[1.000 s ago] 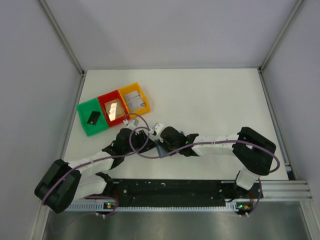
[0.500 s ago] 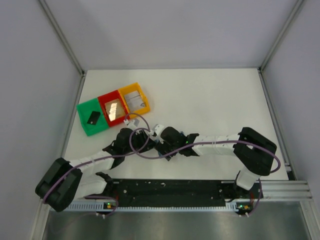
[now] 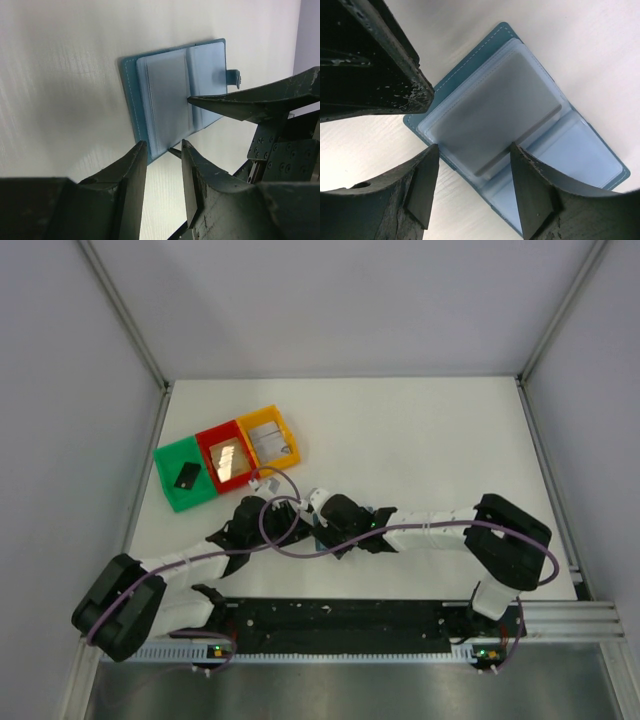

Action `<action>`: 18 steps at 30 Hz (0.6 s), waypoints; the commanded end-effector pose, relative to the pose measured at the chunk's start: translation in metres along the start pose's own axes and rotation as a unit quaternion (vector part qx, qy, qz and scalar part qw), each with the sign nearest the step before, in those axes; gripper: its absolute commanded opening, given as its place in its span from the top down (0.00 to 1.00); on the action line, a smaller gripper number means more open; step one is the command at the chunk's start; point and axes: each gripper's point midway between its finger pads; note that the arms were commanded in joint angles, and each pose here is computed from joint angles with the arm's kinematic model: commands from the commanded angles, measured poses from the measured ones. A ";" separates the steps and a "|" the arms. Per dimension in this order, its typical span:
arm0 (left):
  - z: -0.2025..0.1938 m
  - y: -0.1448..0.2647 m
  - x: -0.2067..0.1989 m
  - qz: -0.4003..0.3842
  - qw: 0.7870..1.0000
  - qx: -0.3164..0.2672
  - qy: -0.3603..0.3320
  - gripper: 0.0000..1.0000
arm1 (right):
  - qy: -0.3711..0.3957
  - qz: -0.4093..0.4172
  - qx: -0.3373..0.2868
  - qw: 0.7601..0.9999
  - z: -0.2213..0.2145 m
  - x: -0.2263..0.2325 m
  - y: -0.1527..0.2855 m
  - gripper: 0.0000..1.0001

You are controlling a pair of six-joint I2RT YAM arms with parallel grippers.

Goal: Take the credit cards out of the card holder
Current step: Remove the credit card from the card holder.

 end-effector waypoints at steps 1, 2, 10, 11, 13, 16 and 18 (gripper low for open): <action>0.019 0.000 -0.018 -0.030 0.999 -0.027 -0.018 0.62 | 0.006 -0.010 -0.006 1.000 -0.003 -0.001 -0.005 0.44; 0.020 0.001 -0.018 -0.031 0.999 -0.028 -0.018 0.62 | 0.006 -0.012 -0.004 1.000 -0.005 -0.001 -0.006 0.46; 0.019 -0.002 -0.019 -0.034 0.999 -0.023 -0.017 0.62 | 0.008 0.011 -0.007 1.000 -0.003 0.006 -0.001 0.66; 0.019 -0.002 -0.020 -0.035 0.999 -0.022 -0.017 0.62 | 0.008 0.017 -0.013 1.000 0.002 0.008 0.001 0.67; 0.021 -0.003 -0.020 -0.034 0.999 -0.024 -0.018 0.62 | 0.001 0.022 -0.022 1.000 0.008 0.009 0.007 0.78; 0.025 -0.004 -0.021 -0.033 0.999 -0.029 -0.020 0.62 | -0.010 0.026 -0.033 0.999 0.015 0.009 0.011 0.89; 0.026 -0.006 -0.021 -0.032 0.999 -0.027 -0.023 0.62 | -0.017 0.030 -0.038 0.999 0.018 0.009 0.014 0.97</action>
Point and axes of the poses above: each gripper's point midway between its finger pads, its own y axis back along the fingers, its own x axis along the line the jaws close on, z = x × y, and after that the axes turned 13 degrees about -y, right-handed
